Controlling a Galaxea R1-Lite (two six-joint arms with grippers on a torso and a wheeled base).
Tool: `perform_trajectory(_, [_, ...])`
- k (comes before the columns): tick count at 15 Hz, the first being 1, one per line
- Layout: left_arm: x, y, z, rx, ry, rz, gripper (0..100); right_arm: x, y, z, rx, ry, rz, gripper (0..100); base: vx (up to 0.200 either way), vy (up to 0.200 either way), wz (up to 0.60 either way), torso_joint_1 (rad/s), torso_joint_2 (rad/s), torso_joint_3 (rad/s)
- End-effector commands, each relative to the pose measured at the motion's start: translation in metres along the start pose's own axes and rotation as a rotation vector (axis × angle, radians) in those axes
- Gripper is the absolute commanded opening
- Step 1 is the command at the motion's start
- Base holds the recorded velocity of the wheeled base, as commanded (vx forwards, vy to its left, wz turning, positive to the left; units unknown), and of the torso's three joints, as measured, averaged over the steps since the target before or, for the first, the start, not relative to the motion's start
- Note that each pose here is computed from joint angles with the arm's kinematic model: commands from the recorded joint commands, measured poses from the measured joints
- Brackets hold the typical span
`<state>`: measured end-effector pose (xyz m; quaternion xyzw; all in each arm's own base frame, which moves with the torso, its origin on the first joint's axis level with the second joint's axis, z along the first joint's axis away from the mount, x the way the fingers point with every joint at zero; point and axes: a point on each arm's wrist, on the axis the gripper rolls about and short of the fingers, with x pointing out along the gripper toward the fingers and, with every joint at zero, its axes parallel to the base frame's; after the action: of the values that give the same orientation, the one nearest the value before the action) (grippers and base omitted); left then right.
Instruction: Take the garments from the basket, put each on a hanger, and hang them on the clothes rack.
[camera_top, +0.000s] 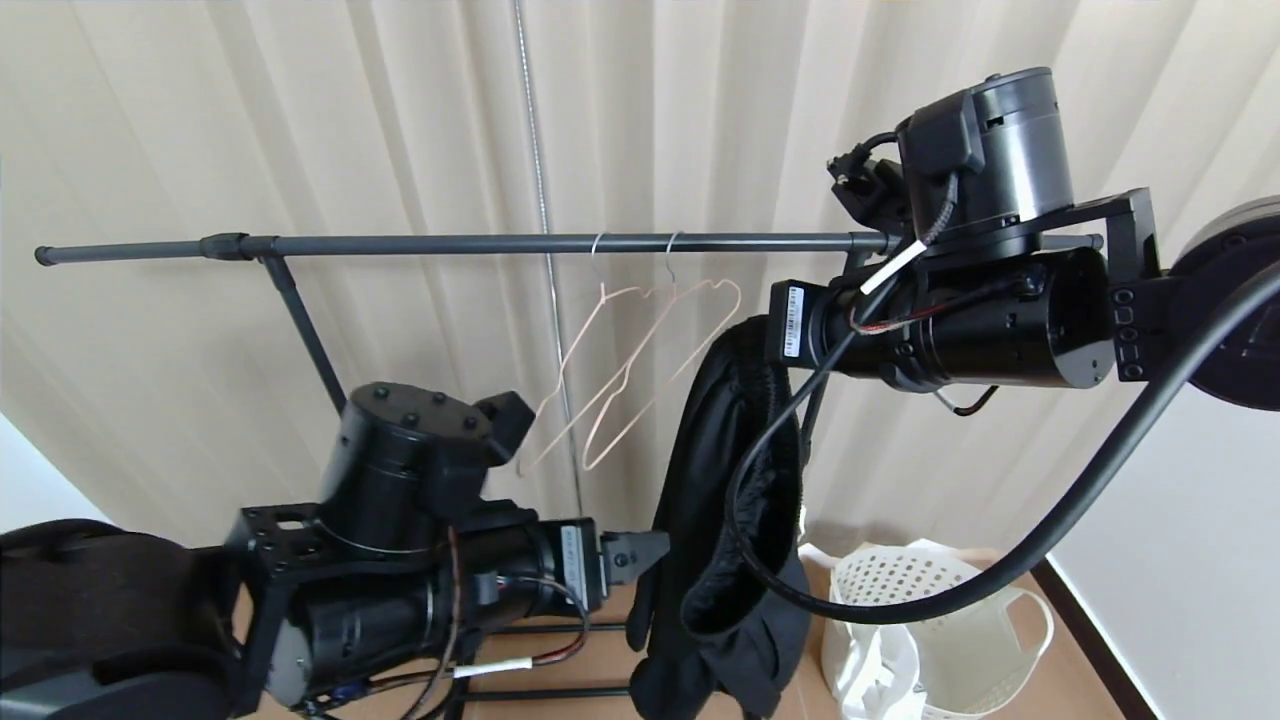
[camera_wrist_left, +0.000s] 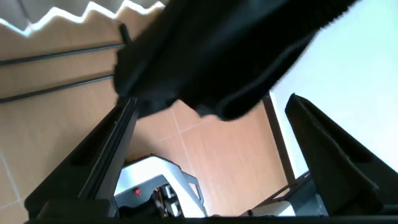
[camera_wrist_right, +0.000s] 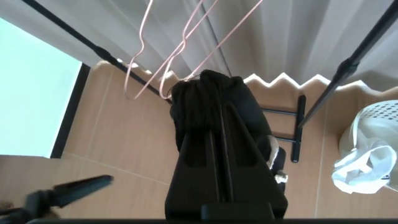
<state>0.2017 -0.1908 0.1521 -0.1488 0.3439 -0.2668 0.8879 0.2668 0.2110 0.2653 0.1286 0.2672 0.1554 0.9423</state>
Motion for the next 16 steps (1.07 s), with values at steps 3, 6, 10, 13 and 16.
perform_trajectory(3, [0.046,-0.006,-0.025,0.031,0.109,0.042,100,-0.007,0.018,-0.006,-0.008,0.004,0.044,0,0.0,0.0,0.0,0.0,0.0,0.0])
perform_trajectory(6, [0.057,-0.006,-0.026,0.005,0.086,0.05,100,-0.015,0.026,-0.008,-0.014,0.003,0.076,0,0.0,0.0,0.0,0.0,0.0,0.0])
perform_trajectory(10, [0.073,0.002,-0.032,0.007,0.06,0.135,100,-0.032,0.025,-0.005,-0.001,-0.014,0.095,0,0.0,0.0,0.0,0.0,0.0,0.0])
perform_trajectory(13, [0.082,0.005,-0.038,0.012,0.069,0.171,100,-0.047,0.021,-0.003,0.005,-0.033,0.106,0,0.0,0.0,0.0,0.0,0.0,0.0])
perform_trajectory(16, [0.087,0.008,-0.045,0.023,0.073,0.218,100,-0.057,0.005,0.005,0.033,-0.068,0.077,0,0.0,0.0,0.0,0.0,0.0,0.0])
